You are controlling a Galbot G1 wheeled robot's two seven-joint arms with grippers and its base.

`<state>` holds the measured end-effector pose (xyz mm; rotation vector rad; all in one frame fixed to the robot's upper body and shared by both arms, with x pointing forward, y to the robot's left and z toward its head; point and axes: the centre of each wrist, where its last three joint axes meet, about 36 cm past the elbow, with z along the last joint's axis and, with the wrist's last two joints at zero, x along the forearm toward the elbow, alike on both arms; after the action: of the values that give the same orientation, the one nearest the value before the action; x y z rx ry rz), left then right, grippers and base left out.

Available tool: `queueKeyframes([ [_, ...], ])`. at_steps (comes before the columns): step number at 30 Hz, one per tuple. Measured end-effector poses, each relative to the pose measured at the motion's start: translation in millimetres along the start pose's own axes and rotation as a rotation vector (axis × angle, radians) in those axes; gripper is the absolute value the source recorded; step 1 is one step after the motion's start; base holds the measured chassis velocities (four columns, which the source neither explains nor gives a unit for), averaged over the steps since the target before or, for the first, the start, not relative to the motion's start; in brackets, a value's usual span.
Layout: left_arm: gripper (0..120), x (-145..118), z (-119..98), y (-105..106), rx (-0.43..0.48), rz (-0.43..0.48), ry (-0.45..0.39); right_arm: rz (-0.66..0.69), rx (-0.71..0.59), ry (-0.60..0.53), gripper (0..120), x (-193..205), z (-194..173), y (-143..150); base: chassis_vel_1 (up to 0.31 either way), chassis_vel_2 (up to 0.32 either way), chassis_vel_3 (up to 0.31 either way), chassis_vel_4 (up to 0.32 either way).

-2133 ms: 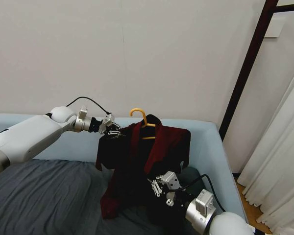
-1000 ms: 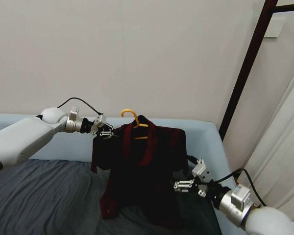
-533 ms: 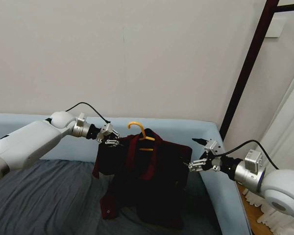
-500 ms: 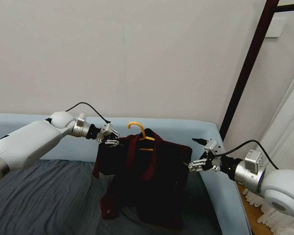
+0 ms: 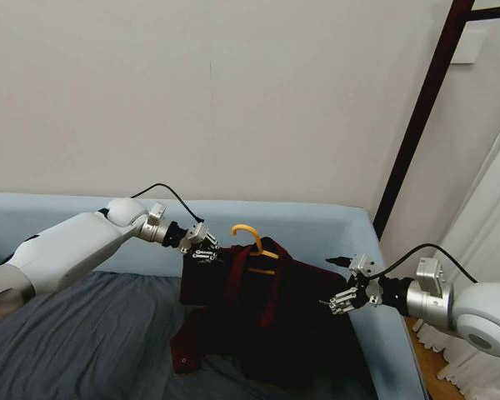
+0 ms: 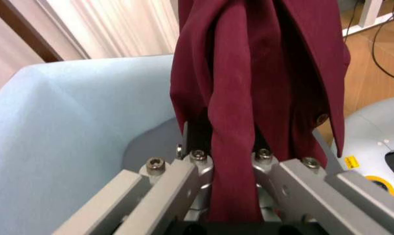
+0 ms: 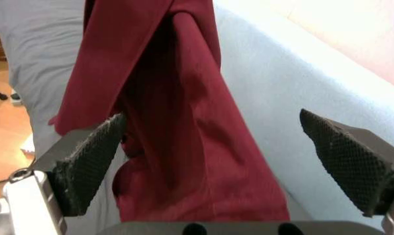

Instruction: Pick up the clothes from the sofa and hang them on the clothes hanger.

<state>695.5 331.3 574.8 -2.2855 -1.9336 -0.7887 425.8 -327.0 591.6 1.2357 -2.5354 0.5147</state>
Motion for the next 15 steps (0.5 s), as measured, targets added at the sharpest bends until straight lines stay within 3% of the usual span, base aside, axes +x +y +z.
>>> queueKeyframes([
  [6,1,-3.7,-0.8,-2.3,-0.002,0.011,0.002,-0.003,-0.003,0.004,93,-2.4,1.7,1.8,0.000,0.000,0.000,0.000],
  [15,1,-8.2,-1.5,-3.0,-0.006,0.029,0.014,-0.016,0.007,0.020,59,-7.0,5.8,5.5,0.000,0.000,0.000,0.000],
])
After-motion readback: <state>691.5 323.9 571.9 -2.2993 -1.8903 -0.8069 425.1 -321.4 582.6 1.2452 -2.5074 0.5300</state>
